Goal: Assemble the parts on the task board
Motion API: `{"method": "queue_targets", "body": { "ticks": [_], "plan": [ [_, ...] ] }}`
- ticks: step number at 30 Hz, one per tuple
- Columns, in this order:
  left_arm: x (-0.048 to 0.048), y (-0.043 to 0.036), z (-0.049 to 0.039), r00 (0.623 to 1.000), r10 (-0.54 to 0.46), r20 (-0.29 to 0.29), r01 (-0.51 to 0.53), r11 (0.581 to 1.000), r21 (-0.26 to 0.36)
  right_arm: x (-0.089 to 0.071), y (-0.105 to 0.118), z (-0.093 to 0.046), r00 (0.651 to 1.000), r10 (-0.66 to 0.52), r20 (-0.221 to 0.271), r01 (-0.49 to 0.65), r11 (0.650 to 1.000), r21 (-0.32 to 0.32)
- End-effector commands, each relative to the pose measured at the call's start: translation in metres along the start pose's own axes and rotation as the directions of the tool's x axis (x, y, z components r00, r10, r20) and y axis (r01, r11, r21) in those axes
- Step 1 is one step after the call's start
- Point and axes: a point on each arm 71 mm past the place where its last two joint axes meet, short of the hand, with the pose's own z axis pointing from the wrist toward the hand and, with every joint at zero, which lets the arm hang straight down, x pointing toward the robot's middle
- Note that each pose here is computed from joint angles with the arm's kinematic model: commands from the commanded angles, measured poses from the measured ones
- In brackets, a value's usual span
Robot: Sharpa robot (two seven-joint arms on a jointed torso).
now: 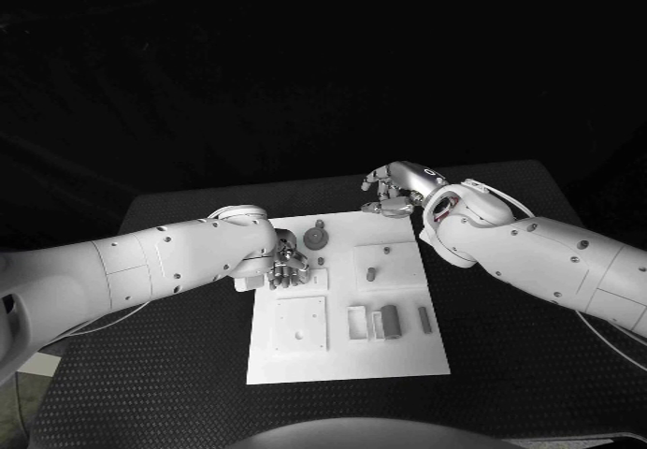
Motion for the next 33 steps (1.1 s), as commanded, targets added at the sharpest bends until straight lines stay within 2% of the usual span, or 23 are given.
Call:
{"method": "queue_targets", "body": {
  "ticks": [1, 22, 29, 33],
  "plan": [
    [0.0066, -0.0018, 0.0022, 1.0, 0.018, -0.02, -0.018, 1.0, 0.0, 0.0009, 0.0008, 0.0003, 1.0, -0.004, -0.009, 0.004, 1.0, -0.007],
    [0.0064, -0.004, 0.0024, 1.0, 0.011, -0.013, -0.011, 1.0, 0.015, 0.0027, -0.0006, -0.0001, 1.0, -0.003, -0.014, 0.003, 1.0, -0.003],
    [0.0053, -0.0012, 0.0022, 1.0, 0.004, -0.006, -0.004, 1.0, 0.011, 0.0028, -0.0004, -0.0001, 1.0, -0.003, -0.014, 0.002, 1.0, -0.003],
    [0.0029, 0.0044, 0.0013, 1.0, -0.01, 0.008, 0.01, 1.0, 0.007, 0.0028, -0.001, -0.0003, 1.0, -0.003, -0.014, 0.003, 1.0, -0.002]
  ]
}}
